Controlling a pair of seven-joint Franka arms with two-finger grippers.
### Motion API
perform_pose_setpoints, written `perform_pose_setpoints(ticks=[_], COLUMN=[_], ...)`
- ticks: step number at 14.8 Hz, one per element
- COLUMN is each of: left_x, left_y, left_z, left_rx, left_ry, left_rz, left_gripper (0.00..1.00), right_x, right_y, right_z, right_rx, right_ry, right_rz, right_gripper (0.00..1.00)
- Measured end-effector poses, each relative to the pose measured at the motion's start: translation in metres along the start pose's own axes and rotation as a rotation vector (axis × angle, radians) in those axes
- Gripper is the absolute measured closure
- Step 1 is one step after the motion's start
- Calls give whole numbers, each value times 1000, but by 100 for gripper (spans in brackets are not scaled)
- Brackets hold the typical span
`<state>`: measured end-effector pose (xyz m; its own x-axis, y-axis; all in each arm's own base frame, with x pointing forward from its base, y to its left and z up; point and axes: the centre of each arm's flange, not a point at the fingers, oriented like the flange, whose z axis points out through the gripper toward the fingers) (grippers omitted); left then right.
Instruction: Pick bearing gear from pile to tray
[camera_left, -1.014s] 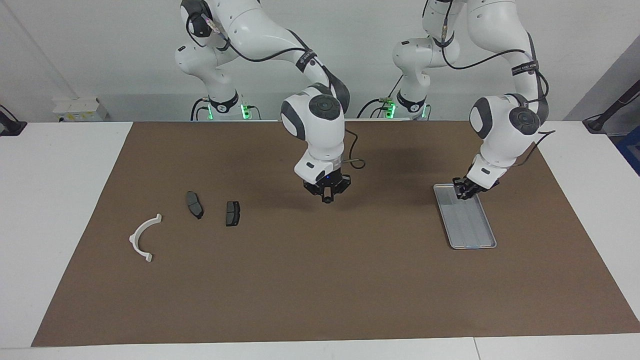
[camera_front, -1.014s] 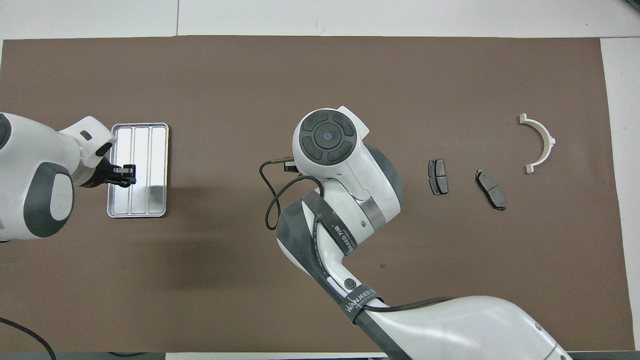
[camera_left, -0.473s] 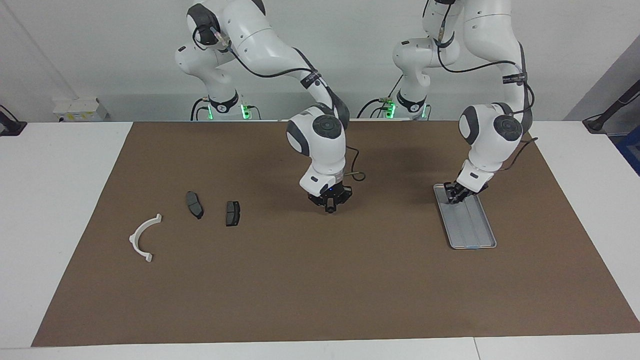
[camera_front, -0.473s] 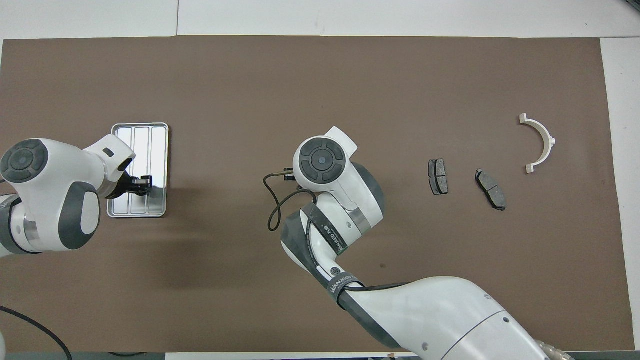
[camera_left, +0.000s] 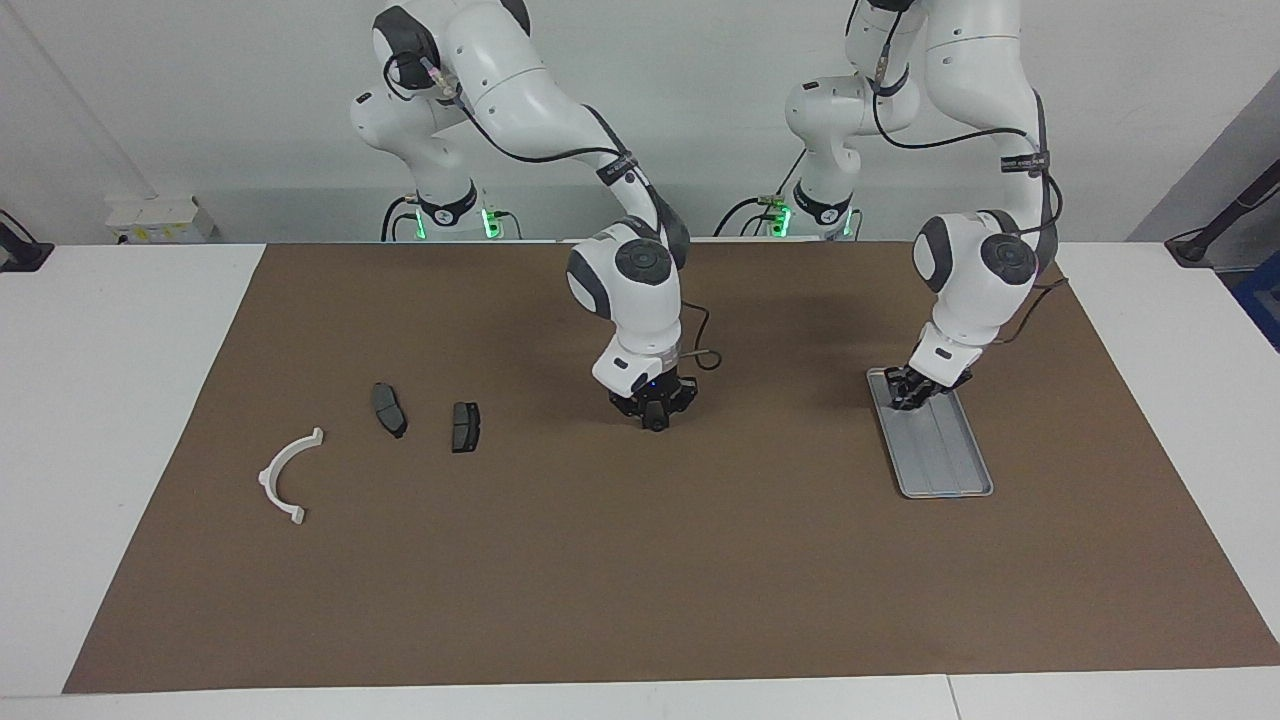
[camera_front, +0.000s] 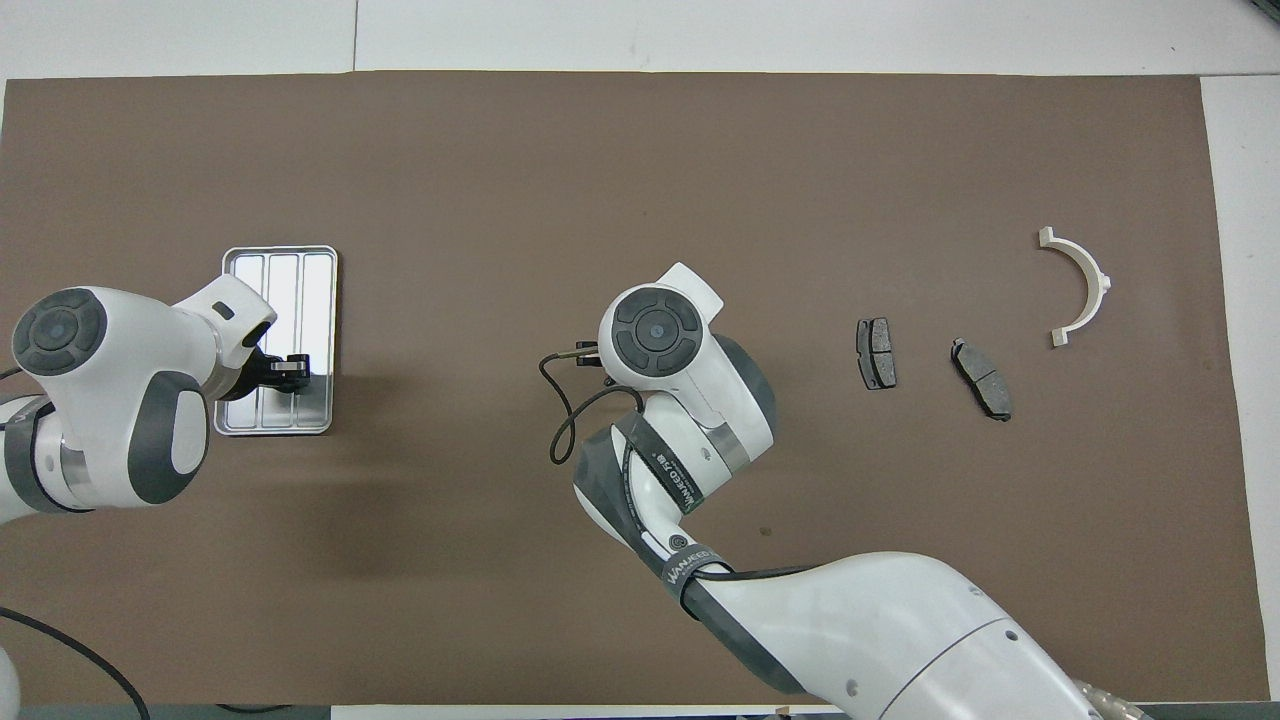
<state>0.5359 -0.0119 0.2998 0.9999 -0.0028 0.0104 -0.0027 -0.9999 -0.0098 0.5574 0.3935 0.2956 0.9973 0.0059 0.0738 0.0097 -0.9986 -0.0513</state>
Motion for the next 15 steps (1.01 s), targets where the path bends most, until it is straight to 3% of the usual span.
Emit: perform_pose_setpoints(ticks=[3,5,9,10,15], left_x=[1,9,32,30,4], left_y=[0,0,59,89,262], left_z=[-2,-16,-64,-68,-97], left_rx=[0,1,-7,-12,-70], left_ry=[0,-12,16,24,76], left_rz=[-1,-4,-85,-118,-283], left_gripper=[41,38,39,31,30], right_x=[23,46,84,93,126], right_y=[4,24,104,129,283], right_z=[-60,-124,-214,-223,-226], right_rx=[-24,-25,8,13,-14], right_ry=[-26,-26,17,27,-9], right_rz=[23,58,25,-6,-171], right_gripper=[20,1,0,0,0])
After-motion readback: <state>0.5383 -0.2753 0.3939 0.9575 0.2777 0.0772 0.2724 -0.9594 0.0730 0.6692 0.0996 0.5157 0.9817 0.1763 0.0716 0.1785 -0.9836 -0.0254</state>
